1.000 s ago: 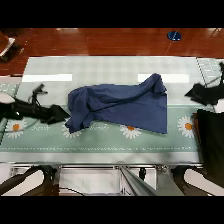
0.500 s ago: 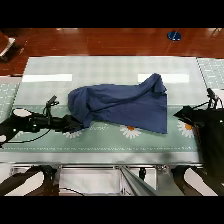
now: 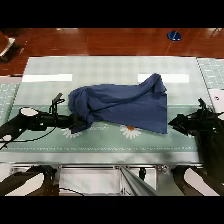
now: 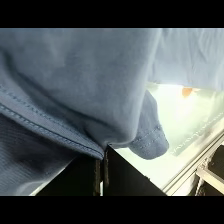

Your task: Fold the shirts.

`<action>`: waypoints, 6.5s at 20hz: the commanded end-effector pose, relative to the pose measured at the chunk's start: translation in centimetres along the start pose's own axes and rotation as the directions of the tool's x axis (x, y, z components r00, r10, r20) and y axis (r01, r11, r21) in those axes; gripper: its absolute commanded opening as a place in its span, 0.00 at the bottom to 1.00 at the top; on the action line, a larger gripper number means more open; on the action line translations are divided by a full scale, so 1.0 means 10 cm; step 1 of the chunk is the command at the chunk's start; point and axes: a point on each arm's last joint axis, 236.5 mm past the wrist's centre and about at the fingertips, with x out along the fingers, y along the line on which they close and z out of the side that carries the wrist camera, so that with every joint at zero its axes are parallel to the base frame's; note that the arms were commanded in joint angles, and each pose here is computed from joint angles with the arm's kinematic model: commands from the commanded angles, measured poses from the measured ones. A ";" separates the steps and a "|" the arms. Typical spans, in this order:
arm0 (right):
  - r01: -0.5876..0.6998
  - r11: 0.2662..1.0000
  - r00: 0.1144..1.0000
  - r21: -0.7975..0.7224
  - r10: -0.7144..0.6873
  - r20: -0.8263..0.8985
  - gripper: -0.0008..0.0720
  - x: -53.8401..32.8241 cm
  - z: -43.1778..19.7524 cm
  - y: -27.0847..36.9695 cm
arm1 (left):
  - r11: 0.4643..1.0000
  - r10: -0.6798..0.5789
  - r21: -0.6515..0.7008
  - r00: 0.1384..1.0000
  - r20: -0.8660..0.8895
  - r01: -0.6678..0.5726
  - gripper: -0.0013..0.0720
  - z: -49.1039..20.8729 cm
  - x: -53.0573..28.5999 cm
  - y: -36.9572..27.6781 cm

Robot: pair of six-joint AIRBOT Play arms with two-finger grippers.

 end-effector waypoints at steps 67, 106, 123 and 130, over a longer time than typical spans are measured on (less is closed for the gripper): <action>0.045 0.918 0.984 -0.393 0.028 0.177 0.04 -0.10 2.40 1.69 | 0.798 0.516 0.015 0.697 0.499 -0.602 0.04 3.10 -1.28 0.26; -0.132 0.977 0.958 -0.165 0.168 0.231 0.57 -0.29 0.00 0.76 | 0.892 0.203 -0.402 0.977 -0.059 -0.209 0.71 -0.21 -1.05 1.22; 0.058 0.998 0.998 0.040 -0.058 0.002 0.57 -0.15 -0.59 -0.13 | 0.917 0.209 -0.321 0.971 -0.116 -0.236 0.04 -0.26 -0.79 1.18; 0.026 1.000 0.989 0.001 -0.026 -0.145 0.57 0.28 -0.74 0.05 | 0.918 0.209 -0.320 0.971 -0.118 -0.236 0.04 -0.27 -0.79 1.17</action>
